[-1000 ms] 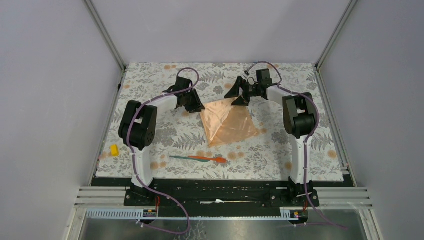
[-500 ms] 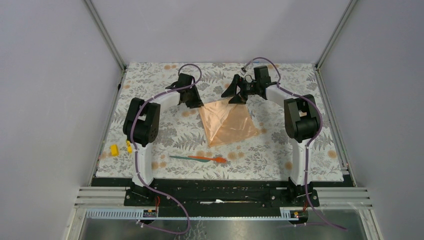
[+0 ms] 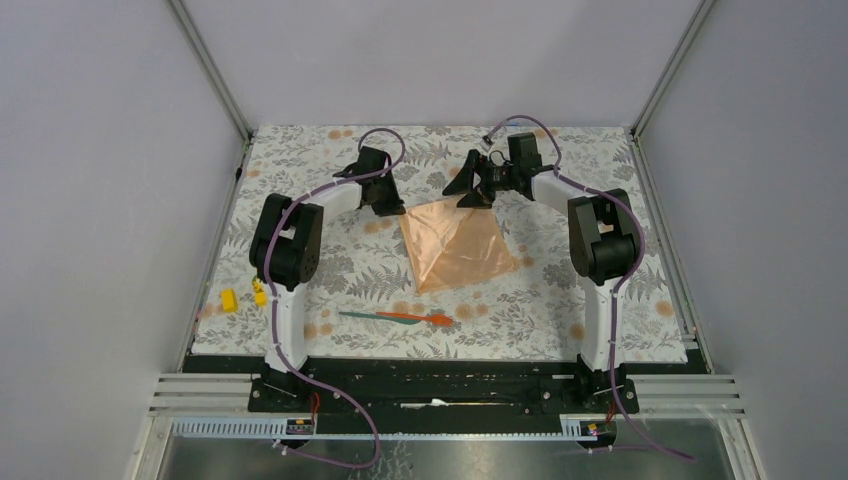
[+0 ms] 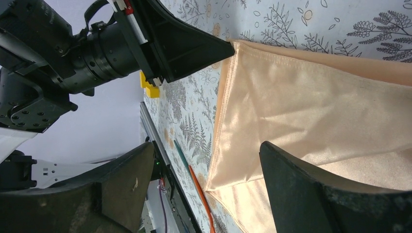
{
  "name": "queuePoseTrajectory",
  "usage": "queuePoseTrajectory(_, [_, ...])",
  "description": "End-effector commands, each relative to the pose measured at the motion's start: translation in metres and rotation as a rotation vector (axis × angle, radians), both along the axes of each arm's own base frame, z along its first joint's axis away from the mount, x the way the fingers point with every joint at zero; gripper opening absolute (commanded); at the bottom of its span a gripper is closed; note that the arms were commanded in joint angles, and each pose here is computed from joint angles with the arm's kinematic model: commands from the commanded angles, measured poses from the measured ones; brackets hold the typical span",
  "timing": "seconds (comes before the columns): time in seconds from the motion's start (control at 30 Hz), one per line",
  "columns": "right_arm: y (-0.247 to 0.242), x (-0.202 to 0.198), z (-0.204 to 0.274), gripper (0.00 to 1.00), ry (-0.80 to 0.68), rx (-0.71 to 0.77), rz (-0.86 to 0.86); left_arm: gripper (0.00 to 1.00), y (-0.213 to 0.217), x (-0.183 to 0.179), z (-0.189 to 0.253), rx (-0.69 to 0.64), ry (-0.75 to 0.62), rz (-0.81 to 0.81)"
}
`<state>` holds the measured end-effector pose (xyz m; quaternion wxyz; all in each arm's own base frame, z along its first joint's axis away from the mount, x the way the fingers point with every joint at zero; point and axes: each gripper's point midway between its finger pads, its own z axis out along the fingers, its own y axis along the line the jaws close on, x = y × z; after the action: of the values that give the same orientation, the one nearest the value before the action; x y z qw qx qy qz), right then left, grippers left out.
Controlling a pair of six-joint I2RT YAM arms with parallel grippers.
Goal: Fold the napkin into a case and place the utensils inside
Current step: Smooth out the top corner of the smaller-rectangle-folded napkin at the center of the board.
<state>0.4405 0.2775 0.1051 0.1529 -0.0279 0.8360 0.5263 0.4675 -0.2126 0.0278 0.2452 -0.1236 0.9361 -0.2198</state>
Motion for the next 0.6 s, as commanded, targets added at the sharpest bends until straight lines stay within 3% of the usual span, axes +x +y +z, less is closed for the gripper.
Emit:
queuePoseTrajectory(0.0, [0.004, -0.004, 0.004, 0.86, -0.027, 0.012, 0.02, 0.06, -0.007, 0.018, 0.026, -0.009, -0.082, -0.013])
queuePoseTrajectory(0.07, [0.008, -0.01, 0.003, 0.86, -0.026, 0.008, 0.03, 0.0, -0.006, 0.018, 0.036, -0.012, -0.101, -0.009])
queuePoseTrajectory(0.3, [0.044, -0.043, -0.01, 0.86, 0.006, 0.004, 0.121, 0.0, -0.002, 0.006, 0.065, -0.036, -0.148, 0.007])
queuePoseTrajectory(0.57, [0.064, -0.069, -0.019, 0.86, 0.046, 0.038, 0.173, 0.0, 0.009, -0.009, 0.043, -0.008, -0.108, 0.026])
